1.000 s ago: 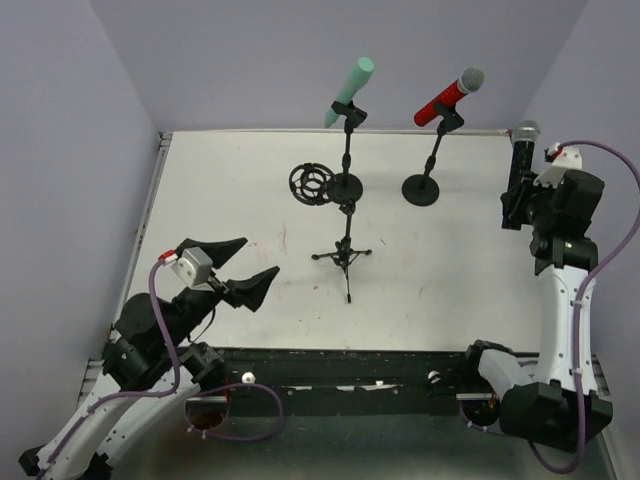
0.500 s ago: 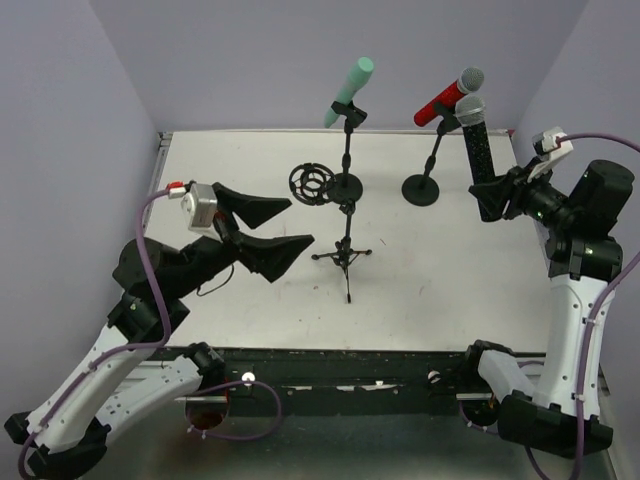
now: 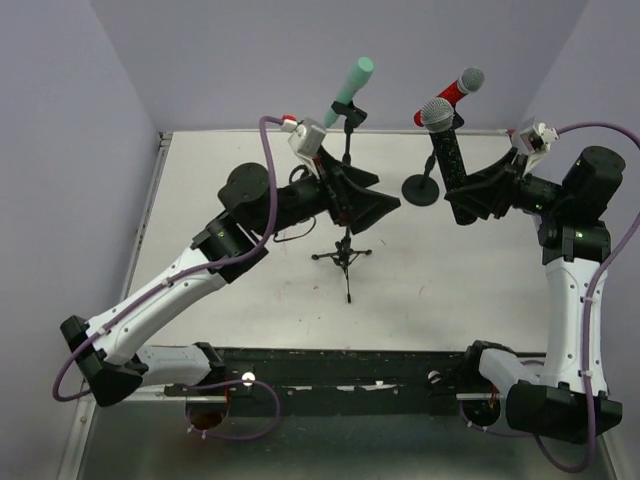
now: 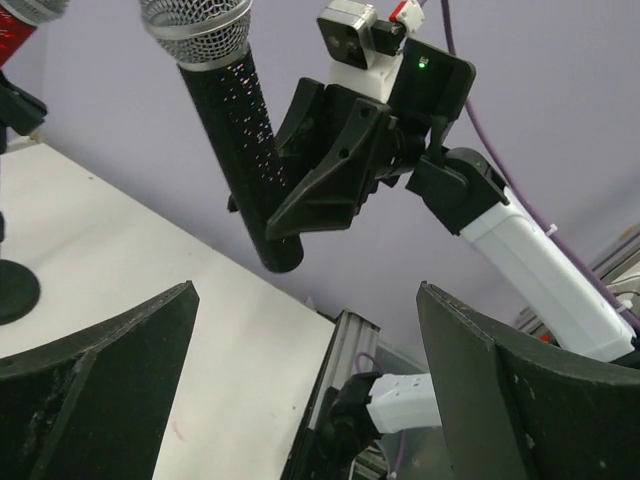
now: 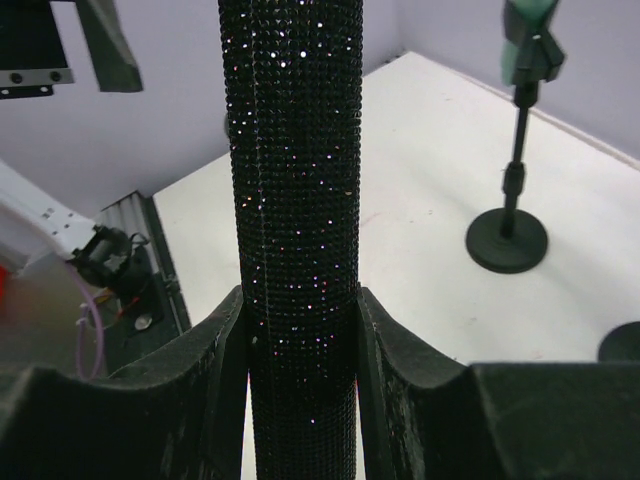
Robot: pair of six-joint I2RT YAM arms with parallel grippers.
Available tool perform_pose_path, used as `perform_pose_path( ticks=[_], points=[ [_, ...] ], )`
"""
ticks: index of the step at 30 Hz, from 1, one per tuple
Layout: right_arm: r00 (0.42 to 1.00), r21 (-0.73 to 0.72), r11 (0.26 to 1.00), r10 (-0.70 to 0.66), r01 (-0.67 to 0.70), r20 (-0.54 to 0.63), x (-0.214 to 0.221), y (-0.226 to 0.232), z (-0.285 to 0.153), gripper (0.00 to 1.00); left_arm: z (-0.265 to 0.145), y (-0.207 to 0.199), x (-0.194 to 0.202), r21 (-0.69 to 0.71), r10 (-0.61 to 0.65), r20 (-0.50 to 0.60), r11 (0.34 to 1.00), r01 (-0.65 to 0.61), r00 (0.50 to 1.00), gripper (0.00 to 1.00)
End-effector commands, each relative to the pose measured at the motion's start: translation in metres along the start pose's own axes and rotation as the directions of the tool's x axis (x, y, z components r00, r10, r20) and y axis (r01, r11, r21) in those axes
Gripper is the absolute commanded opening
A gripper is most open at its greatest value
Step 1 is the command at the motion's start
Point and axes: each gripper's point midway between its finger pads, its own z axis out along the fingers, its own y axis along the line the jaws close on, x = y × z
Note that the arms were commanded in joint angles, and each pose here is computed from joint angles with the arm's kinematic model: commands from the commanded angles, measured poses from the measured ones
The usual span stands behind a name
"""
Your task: Attach the microphones to the stand
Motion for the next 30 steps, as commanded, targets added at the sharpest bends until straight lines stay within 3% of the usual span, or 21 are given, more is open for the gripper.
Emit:
perform_pose_path(
  ticks=[1, 7, 10, 15, 30],
  points=[
    [1.000, -0.154, 0.988, 0.015, -0.015, -0.001, -0.002, 0.026, 0.008, 0.06, 0.032, -0.007, -0.010, 0.000, -0.029, 0.090, 1.000, 0.029, 0.996, 0.98],
    [1.000, -0.233, 0.972, 0.015, -0.020, -0.023, 0.010, 0.042, 0.017, 0.06, 0.075, 0.000, -0.001, -0.024, -0.071, 0.068, 0.997, 0.073, 0.995, 0.87],
    [1.000, -0.256, 0.966, 0.012, -0.019, -0.028, 0.014, 0.047, 0.016, 0.07, 0.085, 0.008, 0.002, -0.069, -0.083, 0.064, 0.994, 0.087, 0.995, 0.86],
    [0.999, -0.284, 0.958, 0.014, -0.024, -0.038, 0.021, 0.051, 0.017, 0.07, 0.096, 0.017, 0.007, -0.099, -0.092, 0.061, 0.990, 0.098, 0.994, 0.76],
    [0.998, -0.383, 0.923, -0.007, -0.015, -0.055, 0.029, 0.071, 0.012, 0.07, 0.108, 0.027, 0.020, -0.124, -0.049, -0.008, 0.991, 0.048, 0.999, 0.77]
  ],
)
